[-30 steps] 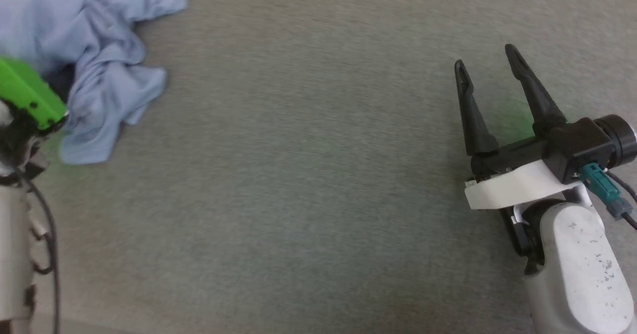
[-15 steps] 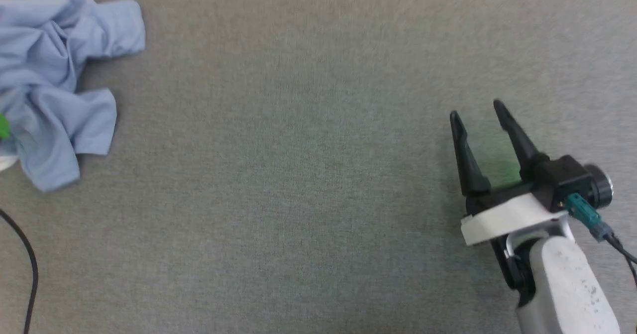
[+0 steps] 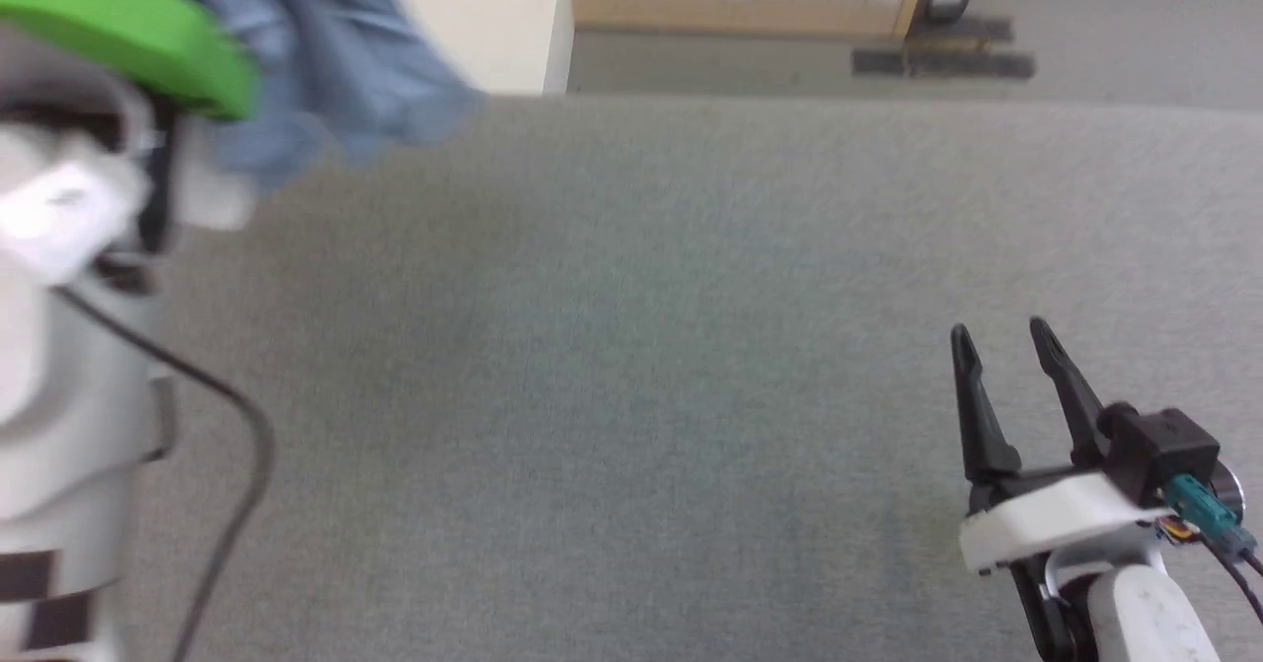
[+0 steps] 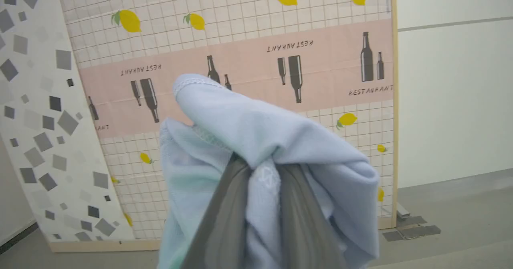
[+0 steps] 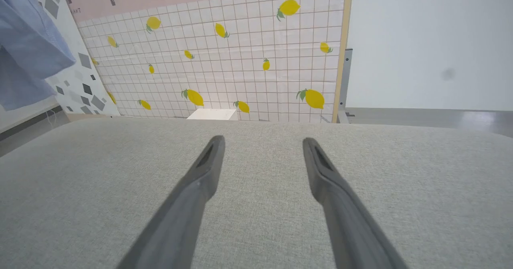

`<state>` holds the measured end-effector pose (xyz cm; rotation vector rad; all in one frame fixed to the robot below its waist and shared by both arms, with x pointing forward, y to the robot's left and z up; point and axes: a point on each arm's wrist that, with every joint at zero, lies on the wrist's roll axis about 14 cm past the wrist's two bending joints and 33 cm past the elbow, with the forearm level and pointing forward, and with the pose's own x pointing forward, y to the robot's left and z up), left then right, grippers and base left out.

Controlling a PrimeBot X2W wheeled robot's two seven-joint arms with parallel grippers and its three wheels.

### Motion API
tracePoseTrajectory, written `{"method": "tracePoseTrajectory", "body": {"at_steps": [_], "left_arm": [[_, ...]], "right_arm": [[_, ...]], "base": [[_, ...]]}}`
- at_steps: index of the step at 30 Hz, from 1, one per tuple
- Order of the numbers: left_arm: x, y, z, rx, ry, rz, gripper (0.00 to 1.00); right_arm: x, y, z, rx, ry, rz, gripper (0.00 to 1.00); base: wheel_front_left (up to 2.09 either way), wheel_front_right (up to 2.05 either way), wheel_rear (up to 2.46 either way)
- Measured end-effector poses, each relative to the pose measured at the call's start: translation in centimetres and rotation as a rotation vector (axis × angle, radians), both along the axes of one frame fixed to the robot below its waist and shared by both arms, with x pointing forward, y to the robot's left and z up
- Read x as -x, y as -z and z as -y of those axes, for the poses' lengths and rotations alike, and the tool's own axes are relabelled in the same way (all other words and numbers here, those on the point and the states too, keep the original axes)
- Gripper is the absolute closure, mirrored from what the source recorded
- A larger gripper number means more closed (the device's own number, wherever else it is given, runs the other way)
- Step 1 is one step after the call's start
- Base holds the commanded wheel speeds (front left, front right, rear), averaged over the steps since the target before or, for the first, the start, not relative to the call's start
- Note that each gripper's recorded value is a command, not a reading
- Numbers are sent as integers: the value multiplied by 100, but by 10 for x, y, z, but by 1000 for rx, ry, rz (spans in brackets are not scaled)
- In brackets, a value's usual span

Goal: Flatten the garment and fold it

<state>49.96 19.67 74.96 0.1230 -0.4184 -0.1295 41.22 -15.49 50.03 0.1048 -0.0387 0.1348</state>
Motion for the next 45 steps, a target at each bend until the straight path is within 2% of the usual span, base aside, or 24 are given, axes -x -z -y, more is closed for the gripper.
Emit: {"method": "tracePoseTrajectory", "body": {"at_steps": [5, 8, 12, 14, 19, 24, 25, 26, 27, 28, 30, 33, 38, 42, 45], "left_arm": [[17, -25, 85, 60, 228, 50, 100], [21, -20, 133, 112, 354, 20, 100], [18, 4, 180, 152, 454, -70, 100], [14, 37, 200, 141, 477, -169, 100], [15, 168, 224, 69, 457, -576, 100], [51, 298, 220, -47, 424, -1038, 100], [61, 318, 218, -71, 421, -1122, 97], [70, 331, 216, -86, 422, -1181, 79], [77, 341, 216, -92, 428, -1227, 15], [79, 343, 217, -82, 430, -1248, 0], [78, 340, 219, -47, 441, -1246, 0], [70, 322, 220, 30, 447, -1146, 0], [46, 254, 205, 231, 433, -786, 0], [43, 216, 163, 309, 331, -539, 0], [51, 206, 125, 337, 232, -421, 0]], "right_arm": [[21, -17, 22, 5, 62, 39, 0], [32, -27, 36, 8, 103, 60, 0], [45, -32, 53, 10, 154, 72, 0], [51, -33, 60, 12, 176, 71, 0], [61, -31, 74, 10, 221, 64, 0], [62, -22, 78, 14, 234, 32, 0], [62, -20, 78, 15, 235, 25, 0], [62, -19, 79, 16, 237, 21, 0], [61, -18, 79, 17, 237, 16, 0], [61, -17, 78, 18, 234, 11, 0], [59, -16, 76, 19, 226, 8, 0], [56, -16, 70, 18, 207, 7, 0], [51, -24, 58, 17, 171, 28, 0], [47, -32, 52, 21, 150, 49, 0], [42, -36, 45, 28, 128, 56, 0]], "base": [[0, 0, 0], [0, 0, 0], [0, 0, 0], [0, 0, 0], [0, 0, 0], [0, 0, 0], [0, 0, 0], [0, 0, 0], [0, 0, 0], [0, 0, 0], [0, 0, 0], [0, 0, 0], [0, 0, 0], [0, 0, 0], [0, 0, 0]]}}
